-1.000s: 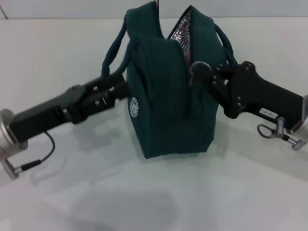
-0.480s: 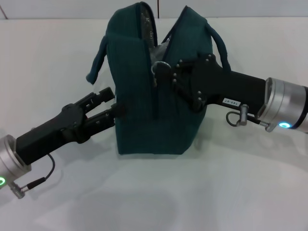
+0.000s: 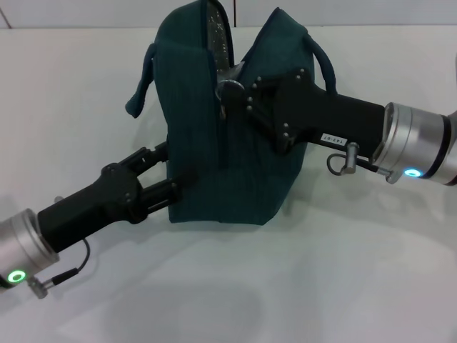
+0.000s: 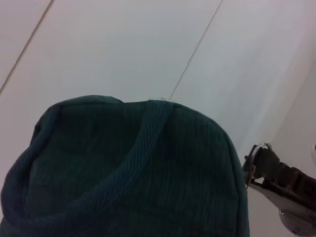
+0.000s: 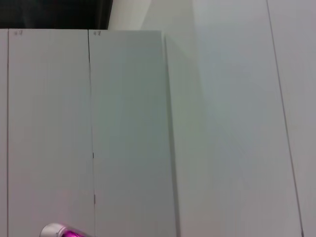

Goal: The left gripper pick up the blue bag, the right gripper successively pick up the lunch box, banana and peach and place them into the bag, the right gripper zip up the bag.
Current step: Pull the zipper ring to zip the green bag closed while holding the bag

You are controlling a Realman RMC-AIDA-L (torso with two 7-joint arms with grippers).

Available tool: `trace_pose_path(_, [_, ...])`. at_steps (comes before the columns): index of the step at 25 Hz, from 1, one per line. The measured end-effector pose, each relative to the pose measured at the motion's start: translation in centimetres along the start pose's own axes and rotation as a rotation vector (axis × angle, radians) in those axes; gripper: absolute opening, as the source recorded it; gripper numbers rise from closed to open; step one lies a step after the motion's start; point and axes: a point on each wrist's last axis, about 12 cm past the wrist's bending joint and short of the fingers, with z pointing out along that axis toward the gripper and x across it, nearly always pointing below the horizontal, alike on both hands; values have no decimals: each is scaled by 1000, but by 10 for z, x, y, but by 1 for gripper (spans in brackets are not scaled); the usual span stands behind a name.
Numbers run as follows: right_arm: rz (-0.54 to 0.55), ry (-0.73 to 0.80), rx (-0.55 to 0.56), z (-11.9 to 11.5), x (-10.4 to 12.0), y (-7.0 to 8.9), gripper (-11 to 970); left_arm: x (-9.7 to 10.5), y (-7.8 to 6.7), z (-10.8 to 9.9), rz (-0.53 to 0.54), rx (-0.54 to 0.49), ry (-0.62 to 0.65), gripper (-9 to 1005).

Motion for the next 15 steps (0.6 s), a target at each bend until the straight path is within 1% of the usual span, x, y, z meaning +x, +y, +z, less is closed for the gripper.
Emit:
trace_pose_path(7, [1, 7, 5, 1, 1, -1, 29, 2, 6, 18, 39, -25, 11, 753])
trace_pose_path(10, [2, 6, 8, 0, 1, 0, 30, 2, 7, 21, 83, -43, -8, 635])
trace_pose_path(13, [5, 5, 12, -1, 1, 0, 31, 2, 7, 22, 86, -41, -10, 516])
trace_pose_path(15, [8, 0, 17, -2, 2, 0, 31, 2, 7, 23, 87, -38, -10, 502])
